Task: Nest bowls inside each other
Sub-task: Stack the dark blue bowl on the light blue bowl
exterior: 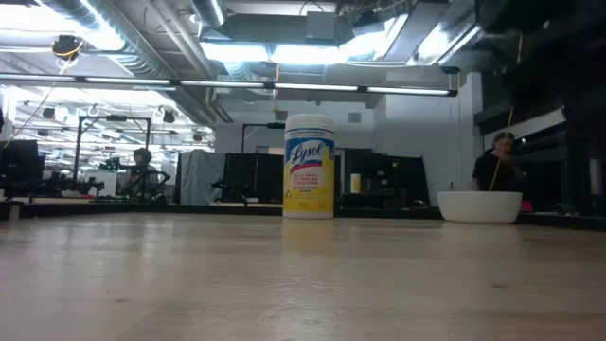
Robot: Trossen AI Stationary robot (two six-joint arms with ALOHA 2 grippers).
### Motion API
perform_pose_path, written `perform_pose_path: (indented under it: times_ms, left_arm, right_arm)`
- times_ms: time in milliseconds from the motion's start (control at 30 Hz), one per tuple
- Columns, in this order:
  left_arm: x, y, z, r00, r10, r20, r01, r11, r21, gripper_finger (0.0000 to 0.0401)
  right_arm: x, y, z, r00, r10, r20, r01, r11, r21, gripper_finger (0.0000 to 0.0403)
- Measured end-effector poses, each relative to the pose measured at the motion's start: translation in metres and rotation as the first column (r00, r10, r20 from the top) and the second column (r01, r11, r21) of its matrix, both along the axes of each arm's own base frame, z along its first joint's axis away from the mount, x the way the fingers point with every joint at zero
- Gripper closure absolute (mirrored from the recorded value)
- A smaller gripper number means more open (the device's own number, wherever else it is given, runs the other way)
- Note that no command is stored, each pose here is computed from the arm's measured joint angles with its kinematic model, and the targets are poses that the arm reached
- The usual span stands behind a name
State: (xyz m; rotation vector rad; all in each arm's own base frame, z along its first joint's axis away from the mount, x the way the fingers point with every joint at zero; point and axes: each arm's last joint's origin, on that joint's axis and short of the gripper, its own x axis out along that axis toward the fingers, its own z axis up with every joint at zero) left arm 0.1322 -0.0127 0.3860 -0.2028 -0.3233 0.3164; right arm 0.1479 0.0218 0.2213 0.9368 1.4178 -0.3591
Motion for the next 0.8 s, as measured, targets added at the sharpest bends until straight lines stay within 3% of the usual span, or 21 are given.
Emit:
perform_pose_path:
  times_ms: [200, 333, 467, 600, 800]
  left_arm:
    - [0.007, -0.001, -0.002, 1.0, 0.019, -0.01, -0.019, 1.0, -0.002, 0.0301]
    - [0.013, -0.002, -0.003, 1.0, 0.015, -0.008, -0.015, 1.0, -0.012, 0.0301]
    - [0.019, -0.004, -0.002, 1.0, 0.015, 0.014, -0.014, 1.0, -0.017, 0.0301]
    - [0.027, -0.005, -0.001, 0.999, 0.015, 0.04, -0.014, 1.0, -0.022, 0.0301]
    - [0.039, -0.008, -0.003, 0.998, 0.012, 0.056, -0.01, 0.999, -0.032, 0.0301]
  right_arm:
    - [0.004, 0.05, -0.002, 0.98, 0.188, 0.061, -0.19, 0.981, 0.039, 0.0253]
    - [-0.001, 0.082, -0.014, 0.928, 0.373, 0.016, -0.373, 0.928, 0.019, 0.0248]
    - [-0.003, 0.102, -0.029, 0.876, 0.48, -0.036, -0.482, 0.875, -0.05, 0.0248]
    - [0.005, 0.117, -0.042, 0.864, 0.504, 0.0, -0.5, 0.858, -0.118, 0.0245]
    - [0.018, 0.126, -0.054, 0.891, 0.452, 0.043, -0.439, 0.881, -0.179, 0.0252]
